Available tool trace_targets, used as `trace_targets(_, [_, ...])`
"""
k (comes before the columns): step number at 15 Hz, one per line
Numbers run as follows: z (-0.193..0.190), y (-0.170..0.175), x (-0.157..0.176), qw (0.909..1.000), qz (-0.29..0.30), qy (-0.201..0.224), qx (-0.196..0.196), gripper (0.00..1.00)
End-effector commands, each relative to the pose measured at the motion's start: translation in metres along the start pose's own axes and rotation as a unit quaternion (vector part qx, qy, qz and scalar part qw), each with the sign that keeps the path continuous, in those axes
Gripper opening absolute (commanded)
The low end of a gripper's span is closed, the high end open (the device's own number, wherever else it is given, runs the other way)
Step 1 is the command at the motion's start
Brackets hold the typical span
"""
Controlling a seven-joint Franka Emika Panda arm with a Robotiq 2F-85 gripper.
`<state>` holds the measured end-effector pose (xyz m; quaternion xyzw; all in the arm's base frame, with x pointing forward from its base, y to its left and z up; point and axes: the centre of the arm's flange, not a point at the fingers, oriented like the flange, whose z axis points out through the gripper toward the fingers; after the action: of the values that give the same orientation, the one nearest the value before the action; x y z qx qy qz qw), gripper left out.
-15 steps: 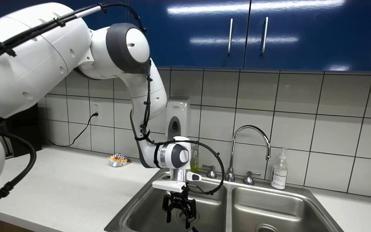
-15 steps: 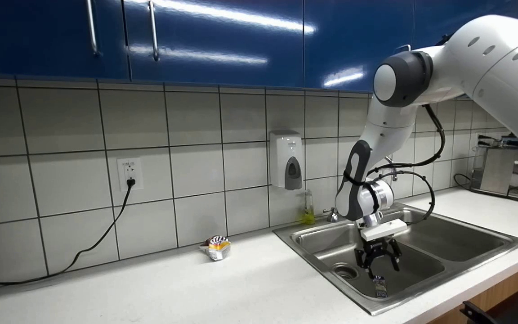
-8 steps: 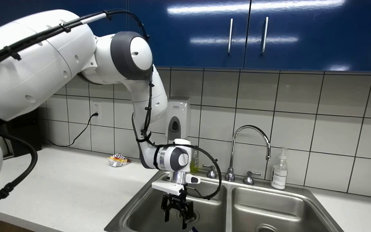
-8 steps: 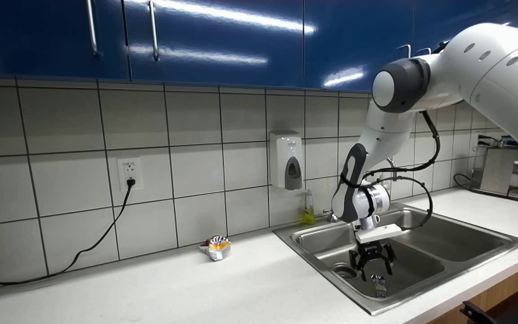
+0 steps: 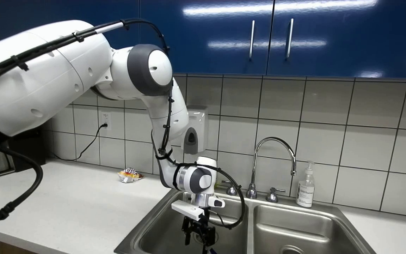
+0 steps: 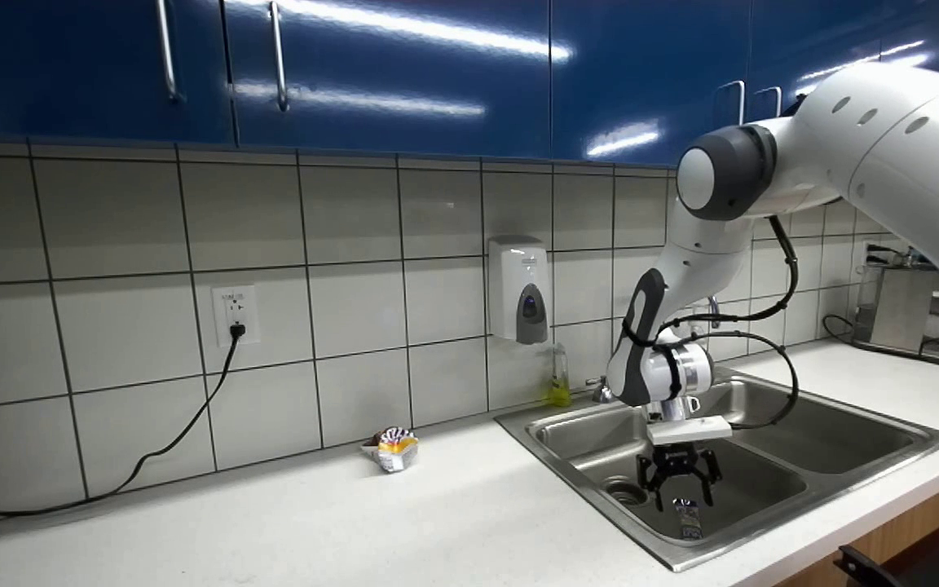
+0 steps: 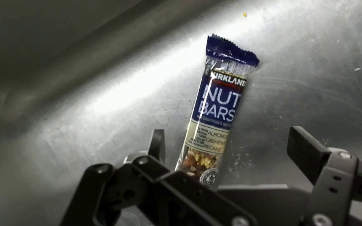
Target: Pick the granola bar up from the sink and place it on the counter top to the left of the sink
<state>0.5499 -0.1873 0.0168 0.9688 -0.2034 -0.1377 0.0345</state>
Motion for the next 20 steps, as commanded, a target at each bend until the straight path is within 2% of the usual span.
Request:
trace_targets(1, [0.006,0.006,0.013,0.9993,0.033,0.005,0.020,1.00])
trace_targets(15, [0.025,0.020,0.023,0.9950,0.095,0.000,0.032,1.00])
trace_targets(16, [0.026,0.020,0.023,0.9949,0.096,0.000,0.032,0.82])
trace_targets(20, [0.030,0.022,0.023,0.9945,0.100,-0.002,0.032,0.50])
